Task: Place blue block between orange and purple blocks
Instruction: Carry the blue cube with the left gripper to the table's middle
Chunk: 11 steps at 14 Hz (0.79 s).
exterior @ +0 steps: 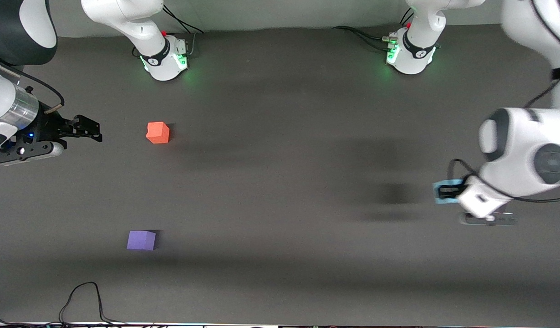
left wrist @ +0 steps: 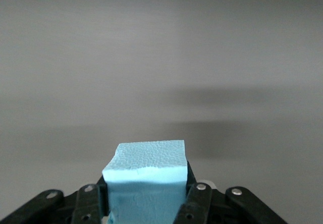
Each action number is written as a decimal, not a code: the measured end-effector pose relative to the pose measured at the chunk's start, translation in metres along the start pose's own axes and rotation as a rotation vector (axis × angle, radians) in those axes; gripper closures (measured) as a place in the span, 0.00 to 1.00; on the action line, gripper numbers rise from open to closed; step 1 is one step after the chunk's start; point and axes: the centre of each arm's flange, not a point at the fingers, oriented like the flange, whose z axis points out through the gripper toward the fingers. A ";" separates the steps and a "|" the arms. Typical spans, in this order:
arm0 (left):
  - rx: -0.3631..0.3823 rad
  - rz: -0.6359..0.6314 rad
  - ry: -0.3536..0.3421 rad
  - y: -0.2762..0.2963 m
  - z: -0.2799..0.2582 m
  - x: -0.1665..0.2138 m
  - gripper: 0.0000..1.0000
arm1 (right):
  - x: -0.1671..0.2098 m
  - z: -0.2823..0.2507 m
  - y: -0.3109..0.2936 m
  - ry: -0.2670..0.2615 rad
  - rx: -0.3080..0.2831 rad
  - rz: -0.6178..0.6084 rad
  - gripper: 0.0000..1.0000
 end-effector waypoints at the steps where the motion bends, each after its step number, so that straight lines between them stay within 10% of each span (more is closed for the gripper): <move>1: 0.002 -0.029 0.006 0.048 -0.002 -0.010 0.47 | 0.000 0.000 0.000 0.000 0.000 0.000 0.00; 11: -0.030 -0.089 0.069 0.399 0.048 -0.123 0.47 | 0.000 0.001 0.000 -0.003 0.000 0.000 0.00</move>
